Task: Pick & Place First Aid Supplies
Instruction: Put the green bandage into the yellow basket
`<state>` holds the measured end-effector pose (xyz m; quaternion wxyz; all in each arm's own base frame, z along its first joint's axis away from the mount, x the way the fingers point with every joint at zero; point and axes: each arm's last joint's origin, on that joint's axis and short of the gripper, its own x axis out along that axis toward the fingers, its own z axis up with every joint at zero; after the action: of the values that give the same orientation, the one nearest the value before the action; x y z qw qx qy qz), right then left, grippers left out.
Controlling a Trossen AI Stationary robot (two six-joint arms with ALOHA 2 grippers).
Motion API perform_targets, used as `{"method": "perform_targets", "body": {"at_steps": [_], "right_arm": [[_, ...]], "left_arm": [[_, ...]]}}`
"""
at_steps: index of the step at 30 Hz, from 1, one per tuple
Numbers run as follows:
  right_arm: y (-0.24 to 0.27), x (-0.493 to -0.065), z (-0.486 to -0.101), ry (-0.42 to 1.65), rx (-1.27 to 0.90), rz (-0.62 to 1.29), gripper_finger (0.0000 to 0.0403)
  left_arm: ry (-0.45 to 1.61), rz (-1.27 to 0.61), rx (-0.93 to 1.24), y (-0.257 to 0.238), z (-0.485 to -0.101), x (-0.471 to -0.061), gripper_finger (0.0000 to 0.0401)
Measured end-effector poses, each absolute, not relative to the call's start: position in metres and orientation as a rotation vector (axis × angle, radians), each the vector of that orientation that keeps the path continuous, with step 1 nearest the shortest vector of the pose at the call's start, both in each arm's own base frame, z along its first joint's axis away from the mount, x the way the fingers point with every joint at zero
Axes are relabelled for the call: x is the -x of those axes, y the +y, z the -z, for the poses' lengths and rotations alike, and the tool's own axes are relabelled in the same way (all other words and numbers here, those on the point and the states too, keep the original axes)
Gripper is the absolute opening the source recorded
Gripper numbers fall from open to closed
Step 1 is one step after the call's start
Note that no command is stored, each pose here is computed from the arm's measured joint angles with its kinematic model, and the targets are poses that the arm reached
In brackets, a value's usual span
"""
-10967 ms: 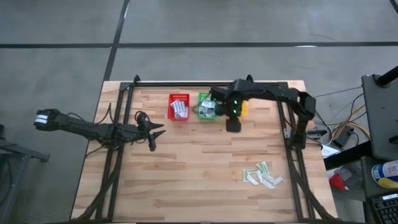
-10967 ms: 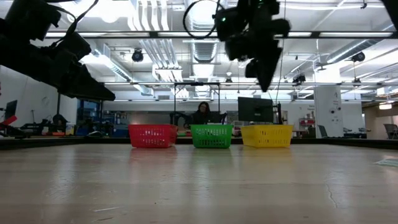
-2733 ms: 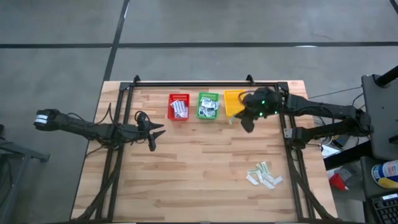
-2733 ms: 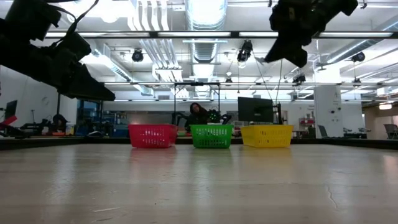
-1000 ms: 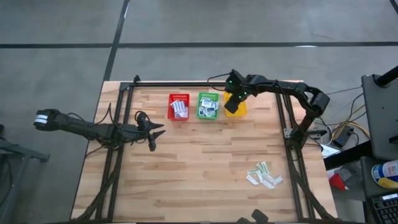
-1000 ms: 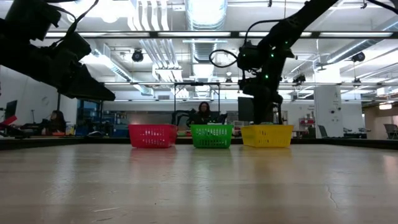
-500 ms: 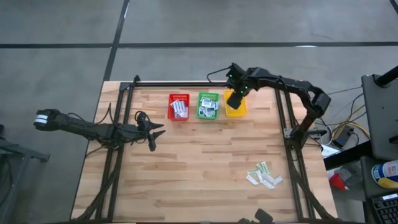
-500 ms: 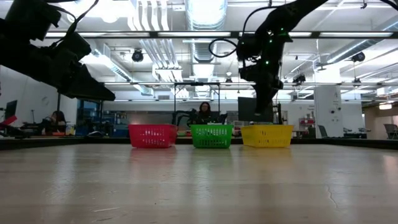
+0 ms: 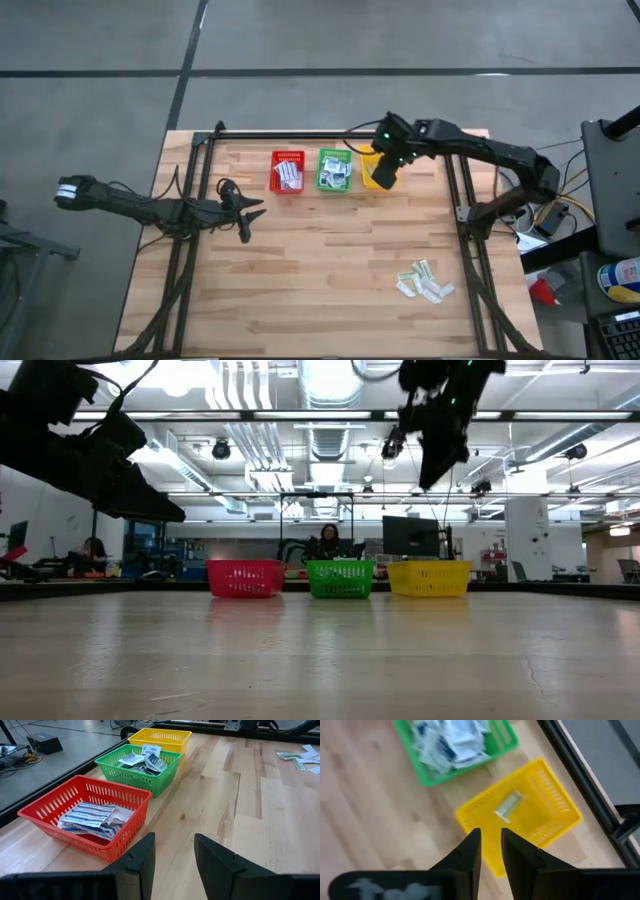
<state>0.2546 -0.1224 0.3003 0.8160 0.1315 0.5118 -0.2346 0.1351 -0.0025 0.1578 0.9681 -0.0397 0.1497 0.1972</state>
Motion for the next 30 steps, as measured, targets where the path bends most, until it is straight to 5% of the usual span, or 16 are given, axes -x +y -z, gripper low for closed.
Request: {"method": "perform_targets", "body": {"at_steps": [11, 30], "right_arm": [[-0.056, -0.233, -0.327, 0.969, -0.245, 0.323, 0.0053], [0.021, -0.188, -0.277, 1.135, -0.443, -0.011, 0.0043]], "left_arm": [[0.303, -0.398, 0.079, -0.002, -0.158, -0.135, 0.0133], [0.304, -0.398, 0.075, -0.002, -0.158, -0.135, 0.0133]]}}
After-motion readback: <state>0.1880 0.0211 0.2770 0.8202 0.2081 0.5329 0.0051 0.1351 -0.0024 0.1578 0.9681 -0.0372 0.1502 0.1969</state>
